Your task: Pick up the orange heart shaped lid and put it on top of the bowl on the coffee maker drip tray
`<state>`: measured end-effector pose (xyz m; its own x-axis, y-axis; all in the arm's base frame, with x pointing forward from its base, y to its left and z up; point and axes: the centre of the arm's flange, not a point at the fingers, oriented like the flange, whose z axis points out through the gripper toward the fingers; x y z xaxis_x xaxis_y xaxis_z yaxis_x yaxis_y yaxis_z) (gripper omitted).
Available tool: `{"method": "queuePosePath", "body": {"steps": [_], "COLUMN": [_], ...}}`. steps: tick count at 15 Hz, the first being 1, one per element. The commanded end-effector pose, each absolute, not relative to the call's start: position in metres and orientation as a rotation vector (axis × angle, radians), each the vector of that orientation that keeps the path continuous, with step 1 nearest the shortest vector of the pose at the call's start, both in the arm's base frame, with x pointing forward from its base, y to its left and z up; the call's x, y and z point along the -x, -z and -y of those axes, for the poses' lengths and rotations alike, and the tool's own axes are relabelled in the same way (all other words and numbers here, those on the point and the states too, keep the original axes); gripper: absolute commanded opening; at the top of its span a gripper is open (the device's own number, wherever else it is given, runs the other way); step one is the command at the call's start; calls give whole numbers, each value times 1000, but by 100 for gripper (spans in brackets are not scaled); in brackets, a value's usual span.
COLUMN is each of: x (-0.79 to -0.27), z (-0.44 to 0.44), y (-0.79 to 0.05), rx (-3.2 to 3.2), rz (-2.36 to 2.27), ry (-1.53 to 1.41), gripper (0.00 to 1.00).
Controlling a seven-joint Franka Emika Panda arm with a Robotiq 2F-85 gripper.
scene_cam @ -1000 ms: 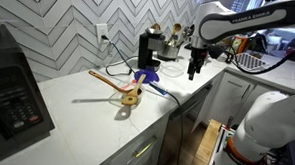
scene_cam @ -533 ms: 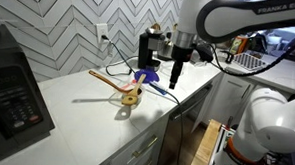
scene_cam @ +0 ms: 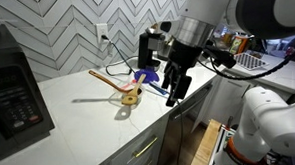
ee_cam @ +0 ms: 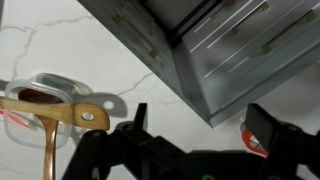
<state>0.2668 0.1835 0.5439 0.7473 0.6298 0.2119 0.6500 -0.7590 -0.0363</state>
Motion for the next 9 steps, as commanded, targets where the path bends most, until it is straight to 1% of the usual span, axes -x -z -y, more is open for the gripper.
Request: {"method": "queuePosePath", "body": {"steps": [1, 3, 4, 5, 9], "x": [-267, -268, -272, -281, -311], "z": [-183, -182, -195, -218, -299], "y": [-544, -543, -541, -536, -505], "rx": [2831, 2828, 2793, 2769, 2547], "rz": [1048, 1051, 1114, 1184, 1438], "ry": [284, 282, 294, 261, 320], "gripper": [100, 100, 100, 100, 100]}}
